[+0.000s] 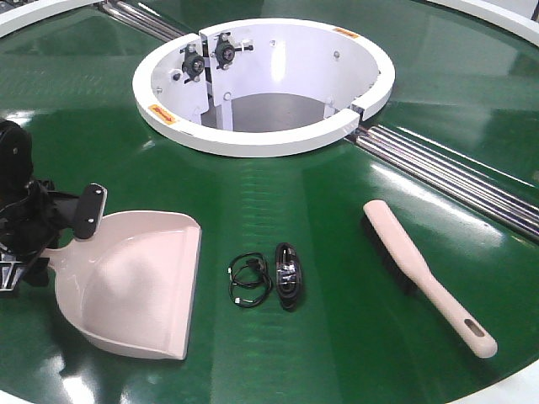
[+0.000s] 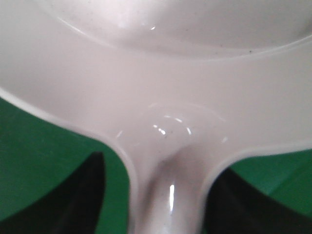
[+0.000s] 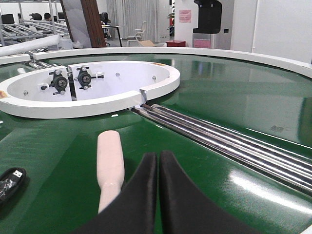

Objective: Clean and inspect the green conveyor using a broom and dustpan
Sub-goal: 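Tilt the dustpan with the left gripper, lip down toward the black cable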

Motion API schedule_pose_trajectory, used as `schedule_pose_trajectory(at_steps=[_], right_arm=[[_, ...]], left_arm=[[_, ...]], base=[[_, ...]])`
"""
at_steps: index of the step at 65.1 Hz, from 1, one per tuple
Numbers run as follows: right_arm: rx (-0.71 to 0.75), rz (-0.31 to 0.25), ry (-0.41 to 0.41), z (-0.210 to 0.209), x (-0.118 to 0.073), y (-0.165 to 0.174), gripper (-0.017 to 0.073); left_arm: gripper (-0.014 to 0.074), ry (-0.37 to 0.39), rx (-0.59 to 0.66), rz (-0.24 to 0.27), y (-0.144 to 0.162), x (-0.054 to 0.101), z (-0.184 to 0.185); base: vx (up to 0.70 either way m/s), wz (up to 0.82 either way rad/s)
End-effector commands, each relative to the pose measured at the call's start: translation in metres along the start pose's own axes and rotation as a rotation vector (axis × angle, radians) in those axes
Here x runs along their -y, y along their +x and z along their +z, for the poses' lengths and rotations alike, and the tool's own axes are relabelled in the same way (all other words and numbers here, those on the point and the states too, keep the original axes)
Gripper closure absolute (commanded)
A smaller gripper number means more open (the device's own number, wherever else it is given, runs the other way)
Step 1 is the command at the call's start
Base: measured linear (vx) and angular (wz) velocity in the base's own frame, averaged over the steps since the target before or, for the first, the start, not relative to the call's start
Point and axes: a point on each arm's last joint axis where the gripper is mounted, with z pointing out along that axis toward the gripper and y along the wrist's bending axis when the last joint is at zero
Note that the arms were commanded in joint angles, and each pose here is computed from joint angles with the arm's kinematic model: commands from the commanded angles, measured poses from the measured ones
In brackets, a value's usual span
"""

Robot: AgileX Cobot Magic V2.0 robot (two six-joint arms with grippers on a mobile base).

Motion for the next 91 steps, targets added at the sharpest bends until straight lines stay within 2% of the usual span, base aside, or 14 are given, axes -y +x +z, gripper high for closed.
schedule_pose_trajectory(at_steps=[1, 13, 27, 34, 51, 66, 69, 77, 82, 91], right_arm=[[0.085, -0.005, 0.000, -0.001, 0.000, -0.006, 0.0568], [0.085, -0.005, 0.000, -0.001, 0.000, -0.006, 0.0568], [0.085, -0.005, 0.000, -0.001, 0.000, -0.006, 0.0568], [0.085, -0.005, 0.000, -0.001, 0.000, -0.006, 0.0568], [0.086, -0.005, 0.000, -0.001, 0.000, -0.006, 0.0568], [0.086, -0.005, 0.000, -0.001, 0.000, -0.006, 0.0568], [0.086, -0.005, 0.000, -0.001, 0.000, -0.006, 0.0568], [0.086, -0.005, 0.000, -0.001, 0.000, -0.006, 0.0568], [0.086, -0.005, 0.000, -0.001, 0.000, -0.006, 0.0568], [0.086, -0.005, 0.000, -0.001, 0.000, -0.006, 0.0568]], left_arm=[[0.0373, -0.057, 0.003, 0.000, 0.001, -0.002, -0.020], [0.0603, -0.006, -0.013, 0.010, 0.000, 0.004, -0.023], [0.0601, -0.056, -0.068, 0.084, -0.010, 0.009, -0.039], [0.0601, -0.070, -0.068, 0.092, -0.017, 0.012, -0.045], [0.0601, -0.070, -0.069, 0.069, -0.032, 0.016, -0.049], [0.0601, -0.072, -0.113, 0.002, -0.027, 0.016, -0.049], [0.0601, -0.075, -0.110, -0.018, -0.028, 0.015, -0.051], [0.0601, -0.106, -0.097, -0.032, -0.029, 0.009, -0.061], [0.0601, -0.129, -0.079, -0.064, -0.029, 0.005, -0.068], [0.0601, -0.124, -0.076, -0.068, -0.030, 0.004, -0.069]], base=[[0.00, 0.00], [0.00, 0.00], [0.00, 0.00], [0.00, 0.00], [0.00, 0.00], [0.00, 0.00], [0.00, 0.00], [0.00, 0.00], [0.00, 0.00], [0.00, 0.00]])
